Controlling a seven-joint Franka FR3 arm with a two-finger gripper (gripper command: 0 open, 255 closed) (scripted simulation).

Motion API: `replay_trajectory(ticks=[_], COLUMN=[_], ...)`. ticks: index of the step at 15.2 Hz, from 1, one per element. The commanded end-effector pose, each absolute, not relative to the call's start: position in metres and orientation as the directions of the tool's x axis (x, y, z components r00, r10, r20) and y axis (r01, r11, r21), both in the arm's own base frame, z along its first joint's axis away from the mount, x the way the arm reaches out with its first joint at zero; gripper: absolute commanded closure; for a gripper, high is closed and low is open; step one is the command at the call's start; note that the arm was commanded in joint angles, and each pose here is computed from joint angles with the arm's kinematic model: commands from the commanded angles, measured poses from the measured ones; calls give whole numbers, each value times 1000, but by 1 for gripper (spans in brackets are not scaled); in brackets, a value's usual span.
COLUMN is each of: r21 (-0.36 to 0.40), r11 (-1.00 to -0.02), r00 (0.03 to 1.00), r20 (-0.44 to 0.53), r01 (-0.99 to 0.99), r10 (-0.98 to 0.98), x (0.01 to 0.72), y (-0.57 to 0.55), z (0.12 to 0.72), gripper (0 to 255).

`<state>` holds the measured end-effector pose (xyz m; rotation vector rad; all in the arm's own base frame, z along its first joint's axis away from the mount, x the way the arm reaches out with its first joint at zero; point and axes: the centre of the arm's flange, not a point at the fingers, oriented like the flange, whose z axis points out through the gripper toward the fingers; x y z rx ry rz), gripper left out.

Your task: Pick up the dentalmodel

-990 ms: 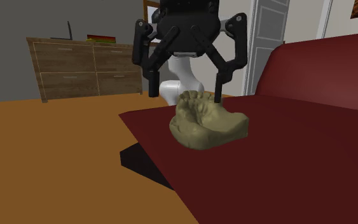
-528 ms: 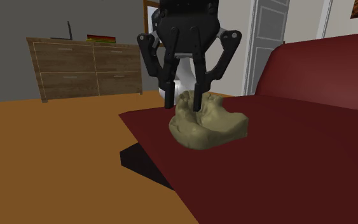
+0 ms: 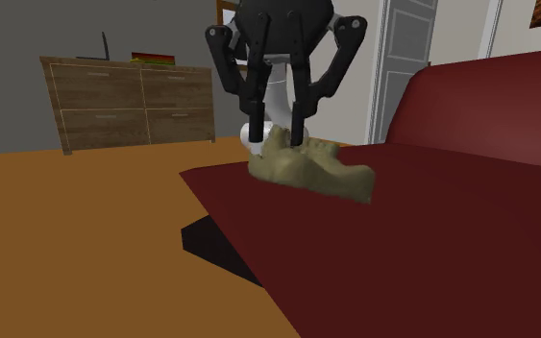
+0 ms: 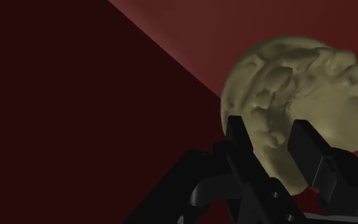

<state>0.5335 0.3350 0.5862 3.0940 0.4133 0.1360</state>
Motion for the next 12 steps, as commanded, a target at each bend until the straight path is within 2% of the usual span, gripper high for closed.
replay_trajectory(ticks=[1, 12], r21=[28, 28], r11=[-965, -965], r00=[961, 961], r20=[84, 84], r01=[261, 261], r10=[263, 263], x=[533, 533], y=[336, 336], z=[597, 645], gripper=[255, 255])
